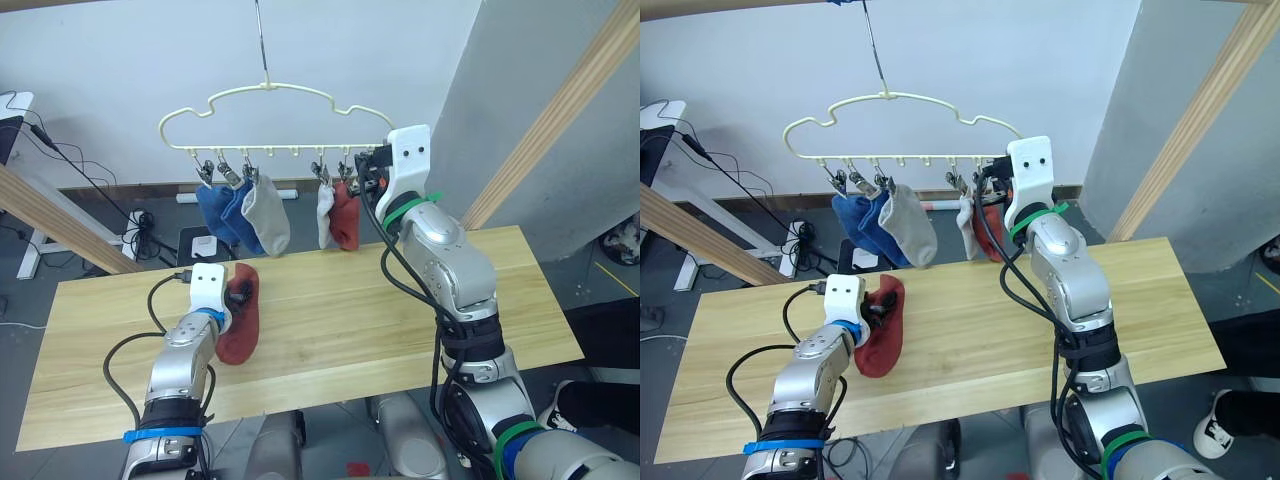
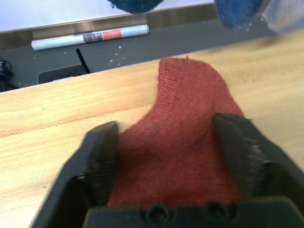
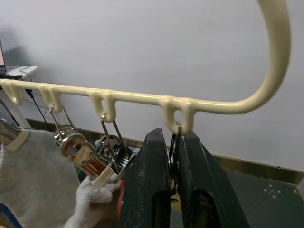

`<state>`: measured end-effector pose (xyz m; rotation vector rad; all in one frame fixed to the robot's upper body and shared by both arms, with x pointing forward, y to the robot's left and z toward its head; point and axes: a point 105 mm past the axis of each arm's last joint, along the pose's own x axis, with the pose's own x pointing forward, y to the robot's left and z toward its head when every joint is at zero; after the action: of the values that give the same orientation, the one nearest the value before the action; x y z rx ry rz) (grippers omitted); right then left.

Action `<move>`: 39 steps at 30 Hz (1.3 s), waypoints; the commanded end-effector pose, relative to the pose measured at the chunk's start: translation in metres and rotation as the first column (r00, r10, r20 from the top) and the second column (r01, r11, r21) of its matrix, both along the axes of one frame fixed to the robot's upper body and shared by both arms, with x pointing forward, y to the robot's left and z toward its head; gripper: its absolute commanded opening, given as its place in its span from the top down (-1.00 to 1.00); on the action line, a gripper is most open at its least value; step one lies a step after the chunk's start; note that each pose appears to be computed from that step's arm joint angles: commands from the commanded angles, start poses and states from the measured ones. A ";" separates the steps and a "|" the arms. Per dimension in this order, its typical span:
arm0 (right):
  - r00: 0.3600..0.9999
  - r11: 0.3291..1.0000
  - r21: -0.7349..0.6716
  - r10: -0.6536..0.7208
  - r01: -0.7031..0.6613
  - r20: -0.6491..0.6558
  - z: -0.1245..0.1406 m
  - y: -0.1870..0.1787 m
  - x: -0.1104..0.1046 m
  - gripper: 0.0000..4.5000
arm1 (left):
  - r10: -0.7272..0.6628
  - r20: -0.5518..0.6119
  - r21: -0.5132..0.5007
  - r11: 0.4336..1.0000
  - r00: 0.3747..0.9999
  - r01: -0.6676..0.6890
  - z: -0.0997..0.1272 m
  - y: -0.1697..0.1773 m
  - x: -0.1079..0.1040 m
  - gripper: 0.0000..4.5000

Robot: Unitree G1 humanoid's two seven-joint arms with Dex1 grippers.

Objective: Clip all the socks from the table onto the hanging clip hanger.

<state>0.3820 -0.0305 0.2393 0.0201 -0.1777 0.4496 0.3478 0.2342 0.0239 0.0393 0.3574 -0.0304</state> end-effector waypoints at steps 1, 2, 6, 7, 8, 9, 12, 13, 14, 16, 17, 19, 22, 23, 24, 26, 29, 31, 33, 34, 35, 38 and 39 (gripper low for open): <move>0.998 0.999 0.028 0.031 -0.033 0.056 0.017 0.006 -0.007 1.00 | -0.003 -0.080 0.022 1.000 0.997 0.004 -0.020 0.002 -0.011 0.03; 0.998 0.999 0.029 0.032 -0.034 0.056 0.018 0.006 -0.007 1.00 | 0.001 -0.084 0.028 1.000 0.997 0.001 -0.021 0.003 -0.013 0.12; 0.998 0.999 0.032 0.033 -0.035 0.057 0.018 0.007 -0.008 1.00 | 0.008 -0.089 0.044 0.999 0.996 -0.004 -0.022 0.006 -0.016 0.50; 0.998 0.999 0.033 0.033 -0.035 0.058 0.018 0.007 -0.008 1.00 | 0.009 -0.089 0.056 0.998 0.996 -0.004 -0.022 0.007 -0.016 0.59; 0.998 0.999 0.034 0.033 -0.035 0.058 0.018 0.007 -0.008 1.00 | 0.009 -0.088 0.063 0.998 0.996 -0.003 -0.022 0.007 -0.017 0.68; 0.998 0.999 0.034 0.032 -0.034 0.058 0.018 0.007 -0.008 1.00 | 0.006 -0.086 0.075 0.997 0.996 0.000 -0.022 0.008 -0.017 0.76; 0.998 0.999 0.035 0.031 -0.033 0.059 0.018 0.008 -0.008 1.00 | -0.009 -0.073 0.102 0.995 0.997 0.016 -0.020 0.008 -0.017 0.97; 0.998 0.999 0.036 0.030 -0.033 0.059 0.018 0.008 -0.008 1.00 | -0.018 -0.067 0.111 0.993 0.998 0.025 -0.019 0.008 -0.017 0.99; 0.998 0.999 0.036 0.030 -0.032 0.060 0.019 0.008 -0.008 1.00 | -0.034 -0.061 0.117 0.992 0.998 0.041 -0.018 0.006 -0.017 0.99; 0.998 0.999 0.037 0.029 -0.031 0.061 0.019 0.007 -0.008 1.00 | -0.091 -0.023 0.158 0.983 0.996 0.094 -0.010 0.001 -0.015 0.99; 0.998 0.999 0.037 0.028 -0.030 0.061 0.019 0.007 -0.008 1.00 | -0.147 0.006 0.191 0.971 0.989 0.143 -0.003 -0.006 -0.012 0.99; 0.998 0.999 0.038 0.025 -0.028 0.063 0.019 0.007 -0.007 1.00 | -0.342 0.077 0.303 0.903 0.936 0.305 0.016 -0.033 -0.008 1.00; 0.998 0.999 0.040 0.021 -0.024 0.067 0.021 0.006 -0.007 1.00 | -0.631 0.135 0.458 0.723 0.764 0.517 0.042 -0.080 -0.012 1.00; 0.997 0.999 0.040 0.019 -0.021 0.068 0.022 0.005 -0.007 1.00 | -0.724 0.152 0.520 0.637 0.673 0.568 0.052 -0.098 -0.015 1.00; 0.997 0.999 0.040 0.016 -0.019 0.069 0.022 0.005 -0.007 1.00 | -0.804 0.168 0.592 0.545 0.570 0.594 0.065 -0.117 -0.017 1.00; 0.997 0.999 0.041 0.014 -0.016 0.070 0.023 0.004 -0.007 1.00 | -0.878 0.180 0.667 0.440 0.443 0.601 0.080 -0.138 -0.020 1.00; 0.997 0.999 0.041 0.012 -0.015 0.070 0.023 0.004 -0.007 1.00 | -0.896 0.264 0.687 0.434 0.356 0.583 0.105 -0.165 -0.012 1.00; 0.997 0.999 0.040 0.011 -0.014 0.070 0.023 0.003 -0.008 1.00 | -0.900 0.297 0.687 0.434 0.319 0.583 0.114 -0.177 -0.011 1.00; 0.997 0.999 0.039 0.010 -0.013 0.070 0.023 0.003 -0.008 1.00 | -0.884 0.340 0.657 0.467 0.321 0.592 0.121 -0.189 -0.006 1.00; 0.997 0.999 0.039 0.010 -0.013 0.070 0.023 0.003 -0.008 1.00 | -0.881 0.350 0.654 0.472 0.317 0.591 0.122 -0.194 -0.005 1.00; 0.998 0.999 0.039 0.010 -0.012 0.070 0.023 0.003 -0.008 1.00 | -0.880 0.356 0.654 0.474 0.314 0.590 0.123 -0.197 -0.004 1.00; 0.997 0.999 0.037 0.009 -0.012 0.072 0.024 0.003 -0.008 1.00 | -0.847 0.385 0.642 0.531 0.366 0.553 0.126 -0.199 0.009 1.00; 0.997 0.999 0.037 0.009 -0.012 0.072 0.024 0.002 -0.008 1.00 | -0.839 0.391 0.642 0.544 0.379 0.541 0.126 -0.199 0.012 1.00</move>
<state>0.3813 -0.0288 0.2417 0.0357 -0.1785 0.4474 0.3556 0.0348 0.1401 0.6369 -0.4100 -0.8694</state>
